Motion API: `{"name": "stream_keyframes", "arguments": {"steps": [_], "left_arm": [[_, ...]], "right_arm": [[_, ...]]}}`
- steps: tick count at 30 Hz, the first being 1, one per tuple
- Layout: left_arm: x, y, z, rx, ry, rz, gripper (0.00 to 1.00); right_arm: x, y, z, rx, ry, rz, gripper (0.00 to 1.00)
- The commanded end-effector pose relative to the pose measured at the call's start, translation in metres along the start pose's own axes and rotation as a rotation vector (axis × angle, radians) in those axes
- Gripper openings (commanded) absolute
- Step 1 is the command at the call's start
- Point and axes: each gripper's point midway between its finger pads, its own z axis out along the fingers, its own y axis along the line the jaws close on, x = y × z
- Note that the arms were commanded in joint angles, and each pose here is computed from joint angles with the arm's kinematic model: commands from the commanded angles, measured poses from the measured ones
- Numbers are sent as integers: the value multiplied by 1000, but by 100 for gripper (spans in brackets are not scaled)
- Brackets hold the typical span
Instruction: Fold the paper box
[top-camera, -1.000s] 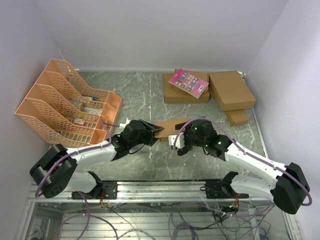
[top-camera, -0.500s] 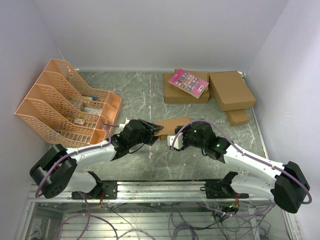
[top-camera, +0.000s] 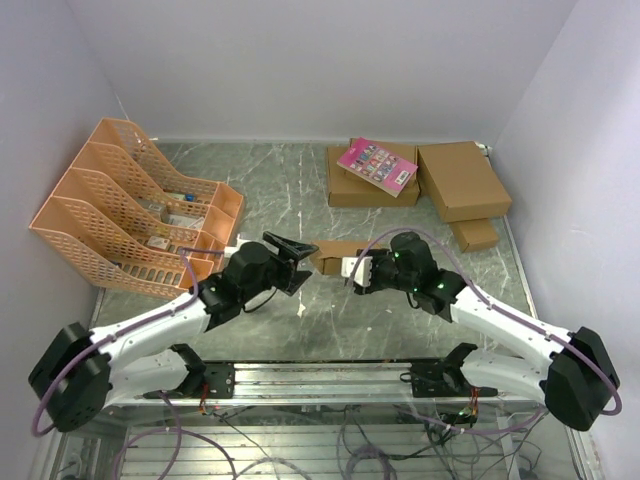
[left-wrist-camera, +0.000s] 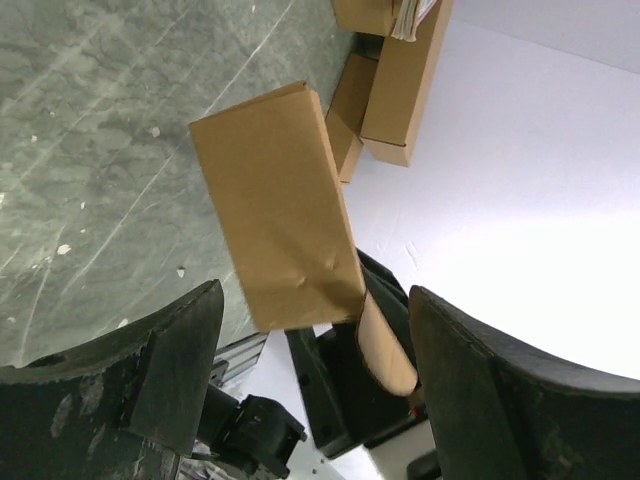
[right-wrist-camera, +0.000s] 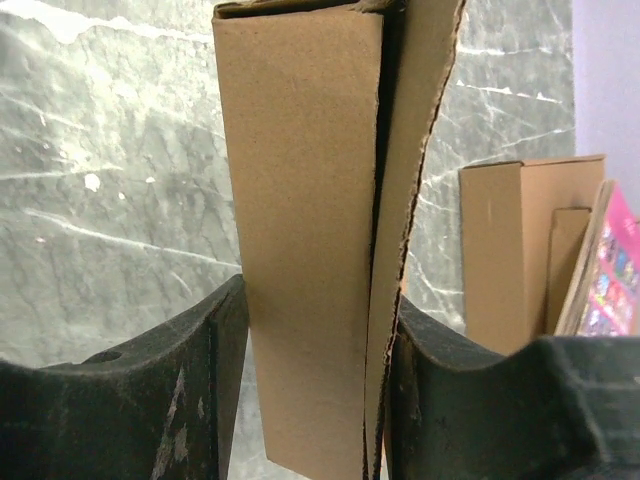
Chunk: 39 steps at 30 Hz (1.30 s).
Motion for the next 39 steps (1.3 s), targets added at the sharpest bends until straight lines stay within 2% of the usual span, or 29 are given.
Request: {"name": "stream_keyframes", "arguments": {"steps": [1,7,8,12,15,21,24,27,34,39], "left_arm": [[-21,12,-20,-45,-99,91,84],[-39,9,-50,-27,-175,290,84],[-40,8,-53,-15,-178,340,84],[-34,-3,-63,104,-147,516,84],[-25,-5,-66,186,-107,594,83],[-21,1,-70,198,-76,676,82],[-18,4,-69,202,-60,687,82],[-17,9,-67,194,-51,692,82],[-17,21,-54,177,-42,679,82],[-12,34,-33,129,-2,689,82]], "right_arm": [[-23,-19,-10,-3,-113,154,45],[-24,-36,-18,-67,-178,408,45],[-19,-41,-21,-68,-172,491,45],[-20,-43,-20,-162,-184,746,45],[-17,-40,-18,-271,-203,964,44],[-10,-20,-14,-483,-280,1419,44],[2,-11,-7,-487,-314,1651,44],[20,7,2,-452,-281,1807,45],[47,27,21,-415,-155,1990,49],[61,41,30,-414,-78,2011,56]]}}
